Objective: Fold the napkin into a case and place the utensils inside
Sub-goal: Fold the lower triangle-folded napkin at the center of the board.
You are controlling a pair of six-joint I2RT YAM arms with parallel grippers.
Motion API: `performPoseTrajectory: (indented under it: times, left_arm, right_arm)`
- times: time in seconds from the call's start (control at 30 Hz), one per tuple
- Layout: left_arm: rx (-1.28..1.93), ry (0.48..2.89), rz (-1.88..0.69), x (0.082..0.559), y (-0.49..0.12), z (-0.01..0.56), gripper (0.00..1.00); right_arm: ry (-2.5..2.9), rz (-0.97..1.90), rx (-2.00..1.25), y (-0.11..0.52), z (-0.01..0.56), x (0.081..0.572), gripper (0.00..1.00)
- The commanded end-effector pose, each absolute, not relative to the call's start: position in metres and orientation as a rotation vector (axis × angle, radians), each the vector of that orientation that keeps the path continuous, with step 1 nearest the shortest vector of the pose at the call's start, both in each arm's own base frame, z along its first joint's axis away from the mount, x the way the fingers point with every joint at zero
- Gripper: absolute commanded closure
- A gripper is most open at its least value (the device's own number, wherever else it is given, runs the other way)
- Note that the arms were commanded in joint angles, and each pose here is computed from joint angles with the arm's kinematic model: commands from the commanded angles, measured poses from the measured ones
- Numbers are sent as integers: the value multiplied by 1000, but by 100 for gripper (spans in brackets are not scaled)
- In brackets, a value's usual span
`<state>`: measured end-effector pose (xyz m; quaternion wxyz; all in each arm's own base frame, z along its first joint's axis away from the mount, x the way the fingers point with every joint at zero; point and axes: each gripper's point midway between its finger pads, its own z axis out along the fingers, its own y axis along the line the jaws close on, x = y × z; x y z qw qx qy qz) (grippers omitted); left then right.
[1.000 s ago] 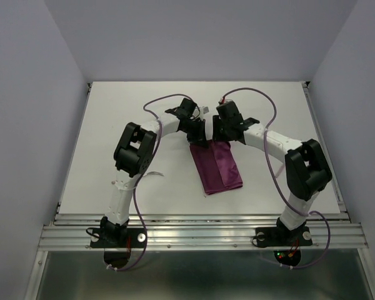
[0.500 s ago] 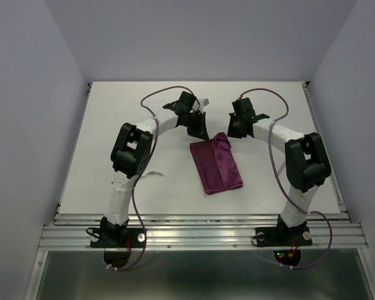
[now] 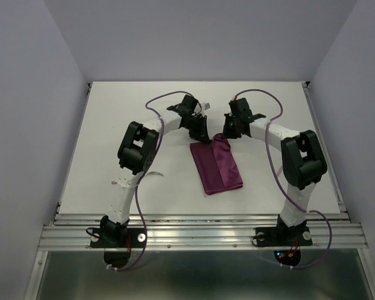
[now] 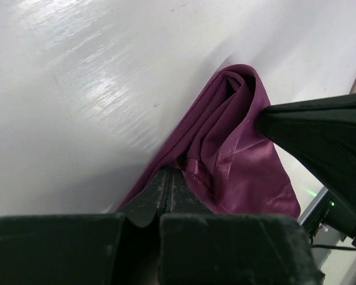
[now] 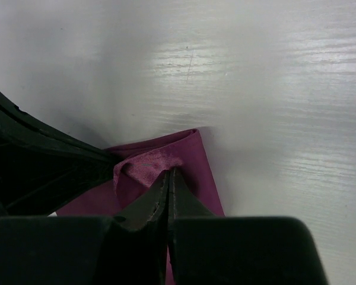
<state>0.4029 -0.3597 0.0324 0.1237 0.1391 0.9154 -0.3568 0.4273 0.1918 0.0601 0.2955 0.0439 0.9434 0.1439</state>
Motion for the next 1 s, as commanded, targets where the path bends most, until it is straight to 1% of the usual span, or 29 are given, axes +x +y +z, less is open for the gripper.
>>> performPoseTrajectory:
  times: [0.0, 0.23, 0.37, 0.6, 0.83, 0.97]
  left_arm:
    - [440, 2610, -1084, 408, -370, 54, 100]
    - [445, 2604, -1073, 407, -368, 57, 100]
    - [443, 2605, -1074, 406, -367, 57, 100]
    - [450, 2594, -1044, 410, -365, 64, 100]
    - [403, 2493, -949, 425, -356, 110, 100]
    - [398, 2441, -981, 424, -360, 132, 100]
  right_arm:
    - [2444, 440, 112, 203, 76, 442, 98]
    - [2486, 480, 98, 211, 56, 441, 99]
    - [2484, 523, 94, 217, 54, 440, 99]
    - [2510, 500, 101, 218, 41, 436, 99]
    - [2524, 480, 112, 215, 35, 433, 99]
    - [2525, 482, 114, 215, 36, 433, 99]
